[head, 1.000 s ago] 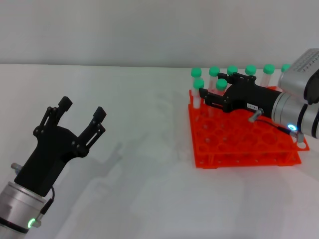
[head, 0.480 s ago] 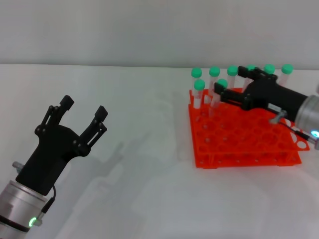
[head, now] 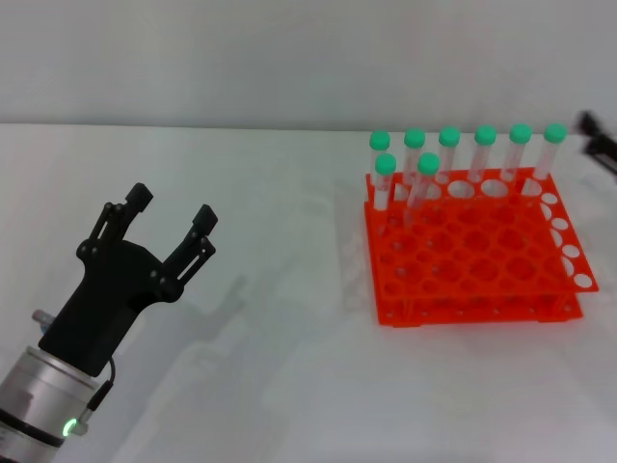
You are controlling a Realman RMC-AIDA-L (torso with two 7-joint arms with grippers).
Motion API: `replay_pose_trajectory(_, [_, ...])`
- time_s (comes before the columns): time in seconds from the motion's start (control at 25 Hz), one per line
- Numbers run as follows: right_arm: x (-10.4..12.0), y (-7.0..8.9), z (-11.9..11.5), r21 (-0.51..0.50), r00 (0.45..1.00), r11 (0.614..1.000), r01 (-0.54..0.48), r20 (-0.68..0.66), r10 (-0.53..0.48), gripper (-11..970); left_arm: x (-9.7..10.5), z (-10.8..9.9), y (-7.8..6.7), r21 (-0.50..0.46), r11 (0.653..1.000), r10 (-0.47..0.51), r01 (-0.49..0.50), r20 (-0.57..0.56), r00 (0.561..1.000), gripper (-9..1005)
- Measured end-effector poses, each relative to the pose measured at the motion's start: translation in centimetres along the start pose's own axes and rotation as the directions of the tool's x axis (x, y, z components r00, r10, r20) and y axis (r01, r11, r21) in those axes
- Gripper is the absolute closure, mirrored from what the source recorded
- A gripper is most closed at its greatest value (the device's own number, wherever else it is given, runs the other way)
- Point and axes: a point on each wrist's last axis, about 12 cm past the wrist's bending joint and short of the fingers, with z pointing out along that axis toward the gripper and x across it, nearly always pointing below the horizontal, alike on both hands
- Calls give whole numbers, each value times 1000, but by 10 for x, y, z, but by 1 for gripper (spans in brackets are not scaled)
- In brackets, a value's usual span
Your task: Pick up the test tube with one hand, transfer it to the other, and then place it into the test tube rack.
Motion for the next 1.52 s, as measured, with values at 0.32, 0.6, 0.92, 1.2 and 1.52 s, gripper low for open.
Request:
replay_pose_trajectory(0.32, [16, -21, -37, 268, 995, 958, 97, -26, -94, 85, 2, 8, -1, 9, 1000, 0, 0, -15, 1000, 121])
replay_pose_trajectory(0.6, [25, -27, -52, 357, 997, 932, 61, -61, -42, 84, 7, 17, -2, 10, 1000, -4, 4, -57, 998, 121])
replay_pose_trajectory(0.92, [32, -30, -54, 378, 994, 924, 57, -111, -16, 84, 8, 17, -3, 4, 1000, -8, 8, -63, 998, 121])
replay_pose_trajectory(1.2, [33, -31, -56, 390, 993, 920, 46, -119, 1, 84, 7, 16, 1, -36, 999, -16, 14, -48, 999, 122])
replay_pose_trajectory(1.52, [35, -33, -62, 401, 992, 915, 49, -128, 3, 84, -2, -65, 48, -577, 810, -57, 108, 105, 993, 122])
